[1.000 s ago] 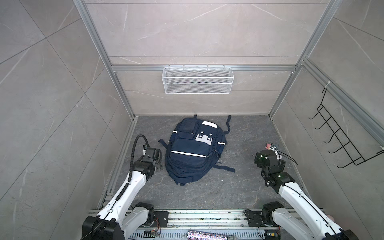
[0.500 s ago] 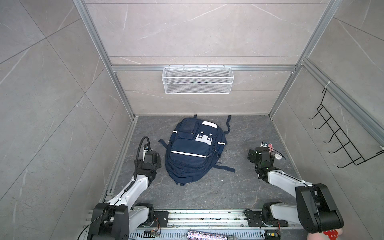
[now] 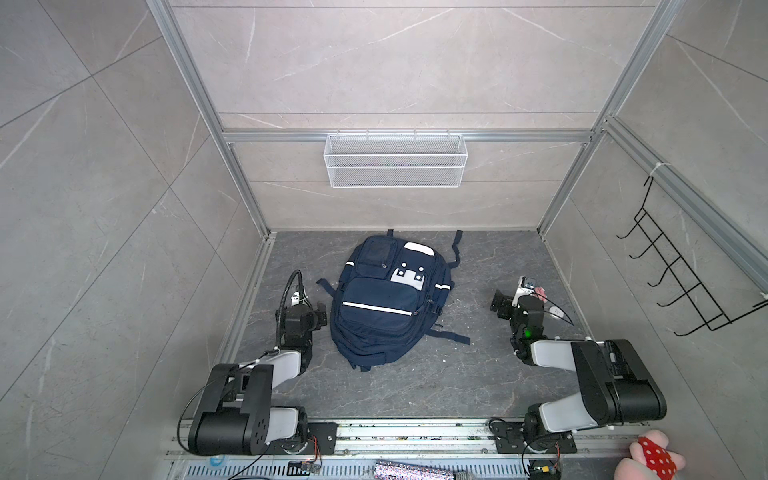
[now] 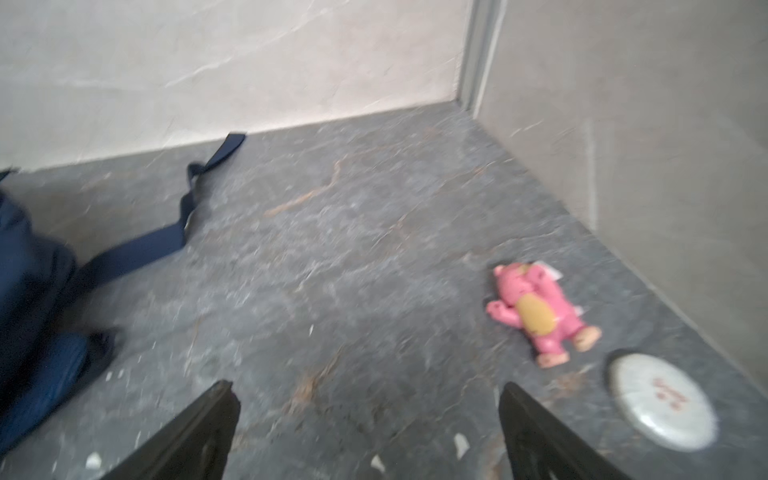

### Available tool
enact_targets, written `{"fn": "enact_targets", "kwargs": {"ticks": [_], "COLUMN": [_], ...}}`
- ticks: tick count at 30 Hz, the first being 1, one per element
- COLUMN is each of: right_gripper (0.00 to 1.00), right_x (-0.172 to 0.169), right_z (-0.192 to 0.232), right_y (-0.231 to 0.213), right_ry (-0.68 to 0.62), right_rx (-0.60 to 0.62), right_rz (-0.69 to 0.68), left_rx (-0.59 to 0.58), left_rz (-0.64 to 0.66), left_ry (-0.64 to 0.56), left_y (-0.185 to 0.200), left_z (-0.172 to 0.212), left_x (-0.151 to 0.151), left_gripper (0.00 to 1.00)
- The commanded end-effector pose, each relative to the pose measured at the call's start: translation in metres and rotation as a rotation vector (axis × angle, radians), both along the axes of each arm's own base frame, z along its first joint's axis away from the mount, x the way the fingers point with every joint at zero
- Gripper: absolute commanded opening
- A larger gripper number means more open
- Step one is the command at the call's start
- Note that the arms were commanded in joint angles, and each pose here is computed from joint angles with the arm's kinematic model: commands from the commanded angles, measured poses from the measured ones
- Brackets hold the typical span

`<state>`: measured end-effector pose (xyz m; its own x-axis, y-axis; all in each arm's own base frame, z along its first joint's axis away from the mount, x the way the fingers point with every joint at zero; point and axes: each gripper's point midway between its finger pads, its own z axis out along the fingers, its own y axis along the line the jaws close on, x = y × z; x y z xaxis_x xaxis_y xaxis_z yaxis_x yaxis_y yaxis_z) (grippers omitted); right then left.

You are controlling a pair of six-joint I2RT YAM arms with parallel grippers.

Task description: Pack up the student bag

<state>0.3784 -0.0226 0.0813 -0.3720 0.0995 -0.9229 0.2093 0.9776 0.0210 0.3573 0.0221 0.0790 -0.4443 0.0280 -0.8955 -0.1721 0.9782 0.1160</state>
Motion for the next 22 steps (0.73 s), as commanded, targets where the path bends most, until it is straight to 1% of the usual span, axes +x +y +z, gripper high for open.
{"fn": "enact_targets", "kwargs": {"ticks": [1, 2, 3, 5, 22], "right_gripper": [1.00, 1.00, 1.00, 1.00, 1.00], "right_x": [0.007, 0.007, 0.007, 0.007, 0.008], "right_z": [0.016, 0.017, 0.015, 0.016, 0.015], "right_y": [0.010, 0.011, 0.010, 0.011, 0.013], "right_ry": [-0.081, -0.085, -0.076, -0.080, -0.068], "right_rx": [-0.010, -0.011, -0.012, -0.015, -0.024], "right_rz": [0.071, 0.070, 0.069, 0.069, 0.074], "left_rx": [-0.008, -0.030, -0.033, -0.061, -0.076], "left_rz": [-0.062, -0.062, -0.054, -0.062, -0.069], "left_ry": [-0.128, -0.110, -0.117, -0.075, -0.070], "left_y": [-0.004, -0.002, 0.001, 0.002, 0.003], "left_z": [0.019, 0.012, 0.011, 0.007, 0.007], "left_x": [0.020, 0.021, 0.024, 0.025, 0.028], "left_gripper": [1.00, 1.00, 1.00, 1.00, 1.00]}}
